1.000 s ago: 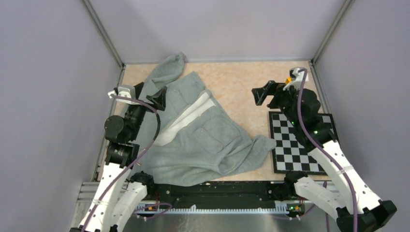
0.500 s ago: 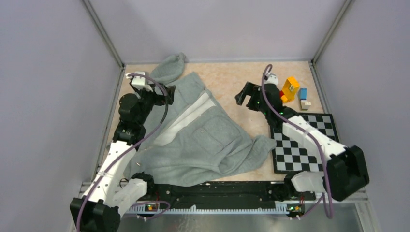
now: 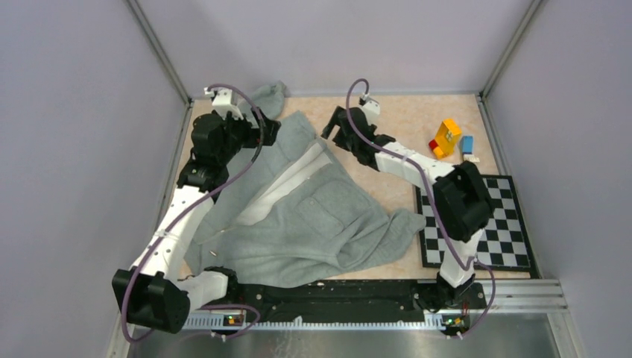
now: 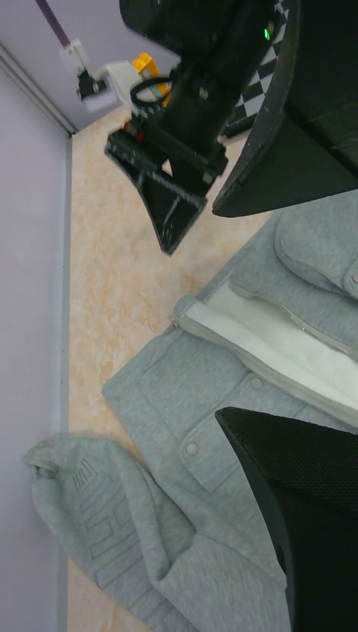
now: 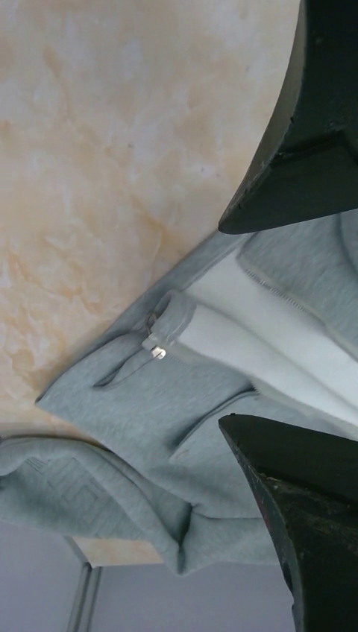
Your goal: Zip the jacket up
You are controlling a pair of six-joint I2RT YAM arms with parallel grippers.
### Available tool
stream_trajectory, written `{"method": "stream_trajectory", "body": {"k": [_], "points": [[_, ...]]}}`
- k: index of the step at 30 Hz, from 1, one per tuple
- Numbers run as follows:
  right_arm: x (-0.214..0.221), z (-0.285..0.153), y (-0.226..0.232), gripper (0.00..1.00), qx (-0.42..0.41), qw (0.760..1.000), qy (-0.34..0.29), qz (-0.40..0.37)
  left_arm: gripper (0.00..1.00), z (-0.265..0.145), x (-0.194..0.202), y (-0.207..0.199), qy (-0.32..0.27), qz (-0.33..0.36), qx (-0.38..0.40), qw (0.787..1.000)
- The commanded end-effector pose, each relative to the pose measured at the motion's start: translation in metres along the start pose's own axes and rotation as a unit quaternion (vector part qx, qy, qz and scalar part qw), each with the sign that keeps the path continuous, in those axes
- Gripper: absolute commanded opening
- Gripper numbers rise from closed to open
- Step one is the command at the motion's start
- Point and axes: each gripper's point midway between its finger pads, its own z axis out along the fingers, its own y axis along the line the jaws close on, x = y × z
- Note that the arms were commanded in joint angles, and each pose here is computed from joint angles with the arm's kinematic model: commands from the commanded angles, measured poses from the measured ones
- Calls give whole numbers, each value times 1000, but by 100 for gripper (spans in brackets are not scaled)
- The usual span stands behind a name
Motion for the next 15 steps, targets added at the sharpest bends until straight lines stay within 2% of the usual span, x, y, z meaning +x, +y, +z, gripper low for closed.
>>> {"method": "stream_trajectory", "body": {"k": [1, 7, 12, 15], "points": [[2, 23, 17, 90, 56, 998, -34, -1, 99, 5, -28, -19, 2, -26, 28, 999], [15, 53, 29, 95, 123, 988, -63, -64, 99, 9, -50, -12, -18, 9, 4, 1000], [33, 76, 29, 95, 156, 979, -60, -120, 99, 8, -38, 6, -18, 50, -27, 998], [49, 93, 23, 95, 171, 971, -51, -158, 99, 6, -26, 7, -15, 51, -22, 998]]}}
